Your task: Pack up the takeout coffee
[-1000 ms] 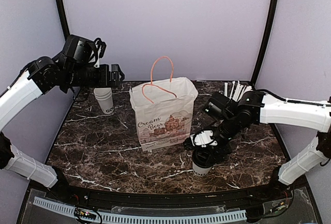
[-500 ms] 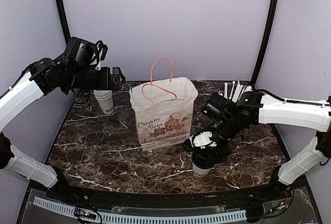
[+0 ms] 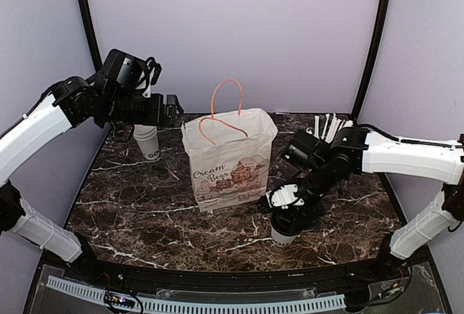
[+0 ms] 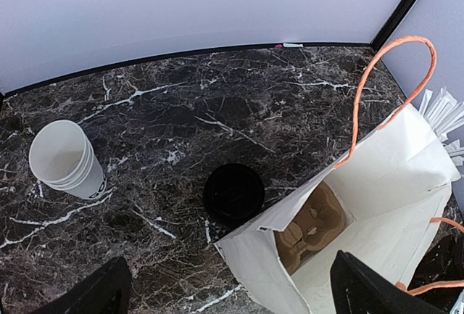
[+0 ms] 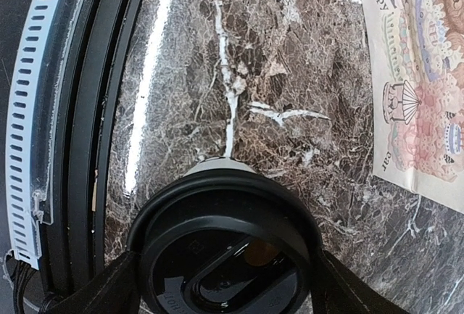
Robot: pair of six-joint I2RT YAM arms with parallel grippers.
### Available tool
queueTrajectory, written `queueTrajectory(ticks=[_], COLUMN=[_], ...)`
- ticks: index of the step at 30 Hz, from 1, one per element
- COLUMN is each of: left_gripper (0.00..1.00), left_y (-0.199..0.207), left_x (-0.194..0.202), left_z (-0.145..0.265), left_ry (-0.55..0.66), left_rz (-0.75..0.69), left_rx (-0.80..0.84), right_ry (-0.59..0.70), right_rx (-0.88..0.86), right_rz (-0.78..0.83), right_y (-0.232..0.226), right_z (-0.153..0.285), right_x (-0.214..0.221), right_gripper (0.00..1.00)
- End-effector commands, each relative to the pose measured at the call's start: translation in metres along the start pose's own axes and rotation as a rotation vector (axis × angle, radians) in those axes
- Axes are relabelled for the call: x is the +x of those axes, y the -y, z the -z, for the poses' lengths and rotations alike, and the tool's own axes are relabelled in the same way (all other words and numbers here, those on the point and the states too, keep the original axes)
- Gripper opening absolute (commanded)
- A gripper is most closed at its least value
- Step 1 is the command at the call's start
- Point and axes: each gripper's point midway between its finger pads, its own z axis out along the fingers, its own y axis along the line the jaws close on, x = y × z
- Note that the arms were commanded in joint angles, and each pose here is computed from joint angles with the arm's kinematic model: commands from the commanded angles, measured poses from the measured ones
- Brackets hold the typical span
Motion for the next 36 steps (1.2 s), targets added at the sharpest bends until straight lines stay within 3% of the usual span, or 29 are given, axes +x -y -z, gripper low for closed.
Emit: queueTrajectory(ticks=[1, 8, 12, 15, 22, 29, 36], left_gripper=[0.99, 0.99, 0.99, 0.99, 0.97, 0.84, 0.80], left_y=[0.005, 0.008, 0.012, 0.015, 0.052, 0.067, 0.066], left_x=[-0.006, -0.005, -0.010, -0.015, -0.017, -0.013, -0.019], left_z=[0.003, 0.002, 0.002, 0.002, 0.006, -0.019, -0.047], left_ry=[-0.004, -0.010, -0.007, -0.002, -0.027, -0.094, -0.129], left_rz=[-0.025, -0.037, -0.067, -0.079, -0.141, -0.245, -0.359], left_rx=[0.024, 0.039, 0.049, 0.059, 0.251, 0.282, 0.211], right_ry=[-0.066, -0.056, -0.048, -0.037, 0.031, 0.174, 0.397], right_rx=[0.001, 0.036, 0.099, 0.083, 0.089, 0.151, 0.404], right_rz=[0.021, 0.033, 0.069, 0.083, 0.193, 0.218, 0.184], right_y=[0.002, 0.009, 0.020, 0.029, 0.033, 0.039, 0.063], right_z=[-0.003, 0.006, 0.028, 0.044, 0.083, 0.148, 0.247], right_x=[0.007, 0.002, -0.004, -0.013, -0.038, -0.077, -0.123], right_gripper=[0.80, 0.66, 0.65, 0.59, 0.57, 0.50, 0.47])
